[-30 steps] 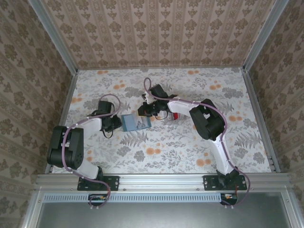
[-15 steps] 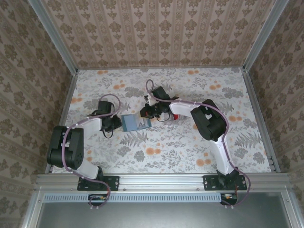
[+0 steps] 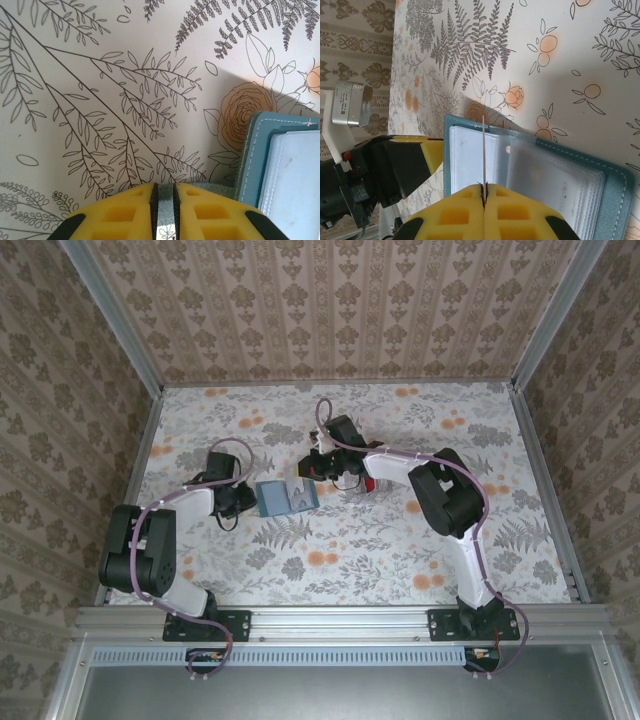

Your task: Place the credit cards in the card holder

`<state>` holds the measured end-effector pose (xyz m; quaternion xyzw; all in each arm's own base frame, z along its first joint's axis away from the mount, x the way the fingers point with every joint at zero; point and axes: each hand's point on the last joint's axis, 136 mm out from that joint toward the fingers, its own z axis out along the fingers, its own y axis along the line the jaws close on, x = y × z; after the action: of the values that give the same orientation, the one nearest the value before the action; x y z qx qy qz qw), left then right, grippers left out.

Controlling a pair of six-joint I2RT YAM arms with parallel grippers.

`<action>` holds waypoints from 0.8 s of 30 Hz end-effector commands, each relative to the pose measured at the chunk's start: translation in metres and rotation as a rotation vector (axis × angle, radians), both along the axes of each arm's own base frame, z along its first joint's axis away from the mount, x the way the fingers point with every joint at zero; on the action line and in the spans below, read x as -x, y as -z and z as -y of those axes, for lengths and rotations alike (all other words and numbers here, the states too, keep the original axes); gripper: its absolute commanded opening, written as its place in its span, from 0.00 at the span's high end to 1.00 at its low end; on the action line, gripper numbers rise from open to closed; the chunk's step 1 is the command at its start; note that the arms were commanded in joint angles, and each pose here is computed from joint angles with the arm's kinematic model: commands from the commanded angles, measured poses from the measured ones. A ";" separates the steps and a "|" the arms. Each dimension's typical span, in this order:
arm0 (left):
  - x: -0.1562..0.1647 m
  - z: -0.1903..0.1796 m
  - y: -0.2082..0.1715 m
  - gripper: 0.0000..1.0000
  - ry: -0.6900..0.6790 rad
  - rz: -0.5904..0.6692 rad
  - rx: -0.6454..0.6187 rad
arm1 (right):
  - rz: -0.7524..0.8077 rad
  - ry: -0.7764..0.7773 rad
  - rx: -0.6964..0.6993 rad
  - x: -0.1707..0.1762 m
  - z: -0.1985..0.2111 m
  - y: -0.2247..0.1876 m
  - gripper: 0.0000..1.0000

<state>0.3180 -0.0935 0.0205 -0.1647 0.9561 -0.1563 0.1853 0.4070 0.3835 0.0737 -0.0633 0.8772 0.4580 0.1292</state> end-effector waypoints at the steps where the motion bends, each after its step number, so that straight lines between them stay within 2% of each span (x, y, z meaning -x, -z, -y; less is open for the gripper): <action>1: 0.013 0.002 0.009 0.81 0.023 -0.056 -0.003 | -0.023 -0.025 -0.027 -0.001 -0.011 0.005 0.93; 15: 0.010 0.005 0.010 0.81 0.027 -0.057 0.001 | -0.060 -0.065 -0.011 0.010 -0.022 0.019 0.93; 24: 0.011 0.005 0.010 0.81 0.027 -0.059 -0.002 | -0.080 -0.075 0.034 0.025 -0.015 0.032 0.93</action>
<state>0.3181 -0.0938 0.0207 -0.1644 0.9561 -0.1564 0.1854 0.3966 0.4019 0.0516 -0.0766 0.8798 0.4587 0.0989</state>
